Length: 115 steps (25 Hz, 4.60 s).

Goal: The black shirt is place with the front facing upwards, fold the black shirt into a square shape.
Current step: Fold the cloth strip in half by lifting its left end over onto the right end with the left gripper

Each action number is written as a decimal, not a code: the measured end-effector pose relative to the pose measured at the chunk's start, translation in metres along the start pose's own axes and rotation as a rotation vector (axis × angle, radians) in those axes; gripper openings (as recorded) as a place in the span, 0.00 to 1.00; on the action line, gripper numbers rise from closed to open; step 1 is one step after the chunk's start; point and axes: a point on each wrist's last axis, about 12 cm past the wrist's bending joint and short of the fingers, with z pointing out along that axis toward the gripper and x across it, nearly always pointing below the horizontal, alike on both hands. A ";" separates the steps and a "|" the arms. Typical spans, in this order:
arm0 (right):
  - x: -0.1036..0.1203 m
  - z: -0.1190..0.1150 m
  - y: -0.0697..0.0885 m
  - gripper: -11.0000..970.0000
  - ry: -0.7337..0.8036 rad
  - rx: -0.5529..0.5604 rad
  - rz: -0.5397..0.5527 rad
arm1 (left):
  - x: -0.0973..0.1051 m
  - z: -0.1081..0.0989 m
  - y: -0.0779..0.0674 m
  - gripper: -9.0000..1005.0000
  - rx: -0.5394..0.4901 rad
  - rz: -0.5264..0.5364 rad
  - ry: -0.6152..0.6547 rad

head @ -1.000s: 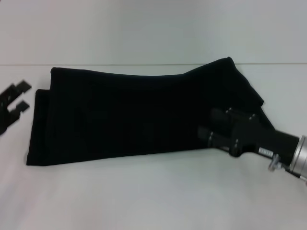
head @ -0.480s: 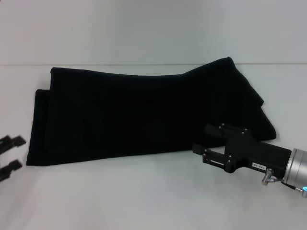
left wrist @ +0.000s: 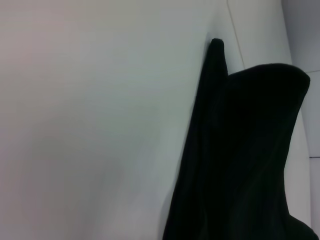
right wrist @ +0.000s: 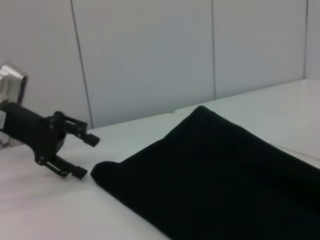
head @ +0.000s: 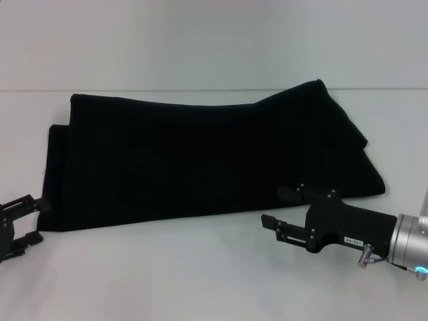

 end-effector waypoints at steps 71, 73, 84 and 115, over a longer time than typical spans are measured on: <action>-0.003 0.011 0.014 0.71 0.012 -0.119 -0.011 | -0.018 0.038 -0.035 0.16 -0.056 0.160 0.040; -0.003 0.011 0.014 0.71 0.012 -0.119 -0.010 | -0.018 0.037 -0.034 0.11 -0.053 0.158 0.036; -0.003 0.011 0.014 0.71 0.007 -0.119 -0.007 | -0.017 0.020 -0.028 0.05 0.027 0.127 -0.005; -0.002 0.010 0.015 0.71 0.006 -0.120 -0.005 | -0.010 0.015 -0.012 0.65 -0.027 0.148 0.001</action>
